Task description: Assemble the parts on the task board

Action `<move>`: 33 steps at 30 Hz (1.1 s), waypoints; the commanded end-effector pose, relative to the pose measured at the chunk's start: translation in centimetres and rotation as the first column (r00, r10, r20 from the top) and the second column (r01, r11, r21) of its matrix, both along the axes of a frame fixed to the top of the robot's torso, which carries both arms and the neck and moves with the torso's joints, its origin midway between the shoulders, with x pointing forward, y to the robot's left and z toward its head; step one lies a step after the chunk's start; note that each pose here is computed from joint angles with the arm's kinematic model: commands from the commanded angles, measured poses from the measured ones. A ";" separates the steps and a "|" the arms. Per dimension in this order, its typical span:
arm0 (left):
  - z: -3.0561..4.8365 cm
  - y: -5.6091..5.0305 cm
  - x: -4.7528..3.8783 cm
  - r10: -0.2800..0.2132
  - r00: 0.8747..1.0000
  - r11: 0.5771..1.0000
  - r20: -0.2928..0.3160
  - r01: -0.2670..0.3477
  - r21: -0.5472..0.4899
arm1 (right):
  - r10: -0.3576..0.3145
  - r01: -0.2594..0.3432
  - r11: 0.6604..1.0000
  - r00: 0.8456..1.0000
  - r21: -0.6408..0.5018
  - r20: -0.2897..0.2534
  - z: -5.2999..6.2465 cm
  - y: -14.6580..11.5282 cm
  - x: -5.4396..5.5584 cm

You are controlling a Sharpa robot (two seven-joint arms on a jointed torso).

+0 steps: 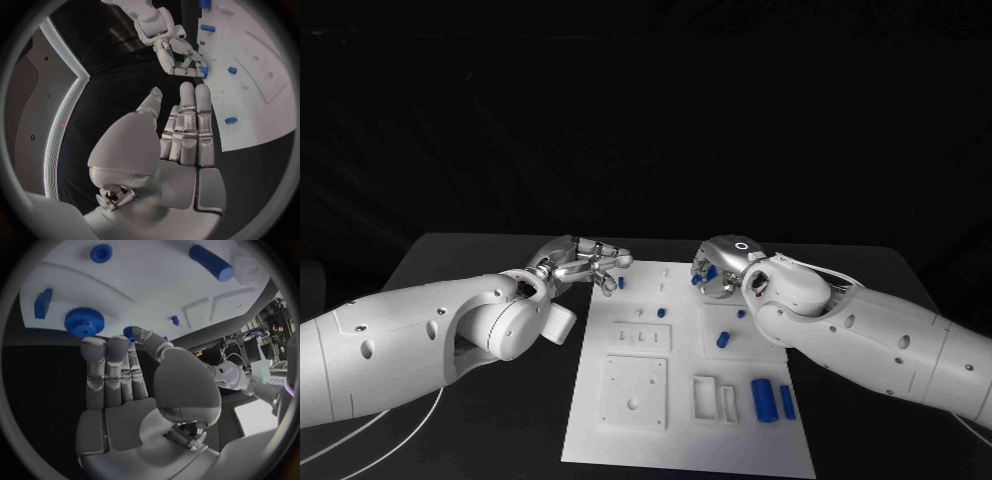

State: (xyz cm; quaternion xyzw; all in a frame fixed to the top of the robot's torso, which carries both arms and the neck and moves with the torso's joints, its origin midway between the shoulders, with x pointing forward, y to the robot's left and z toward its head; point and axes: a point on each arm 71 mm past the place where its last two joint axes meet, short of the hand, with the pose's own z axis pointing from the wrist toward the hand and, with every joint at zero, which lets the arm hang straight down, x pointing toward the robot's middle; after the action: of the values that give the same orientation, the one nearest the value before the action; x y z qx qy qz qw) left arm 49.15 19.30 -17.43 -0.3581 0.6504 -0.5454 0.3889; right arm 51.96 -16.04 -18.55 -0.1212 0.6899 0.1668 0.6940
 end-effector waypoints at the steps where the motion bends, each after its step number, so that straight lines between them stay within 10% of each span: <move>1: 0.12 -0.2 0.00 -0.013 1.000 1.000 0.004 0.013 -0.002 | -0.031 0.030 0.999 0.997 0.009 0.075 1.1 0.4 0.2; 13: 0.10 -0.5 -0.02 -0.017 1.000 1.000 0.000 0.017 -0.001 | -0.007 0.013 1.000 0.980 -0.026 0.198 2.5 3.5 0.6; 33: 0.39 -1.5 -0.35 -0.048 0.999 0.999 0.001 0.048 -0.014 | 0.017 -0.002 0.997 0.984 -0.083 0.179 1.1 5.8 1.6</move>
State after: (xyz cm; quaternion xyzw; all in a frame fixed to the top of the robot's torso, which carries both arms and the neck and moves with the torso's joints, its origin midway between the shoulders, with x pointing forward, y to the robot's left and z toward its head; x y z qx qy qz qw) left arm 48.89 18.08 -17.25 -0.3518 0.6542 -0.5524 0.3783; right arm 53.56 -10.37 -17.40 -0.1515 0.6314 0.1379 0.7479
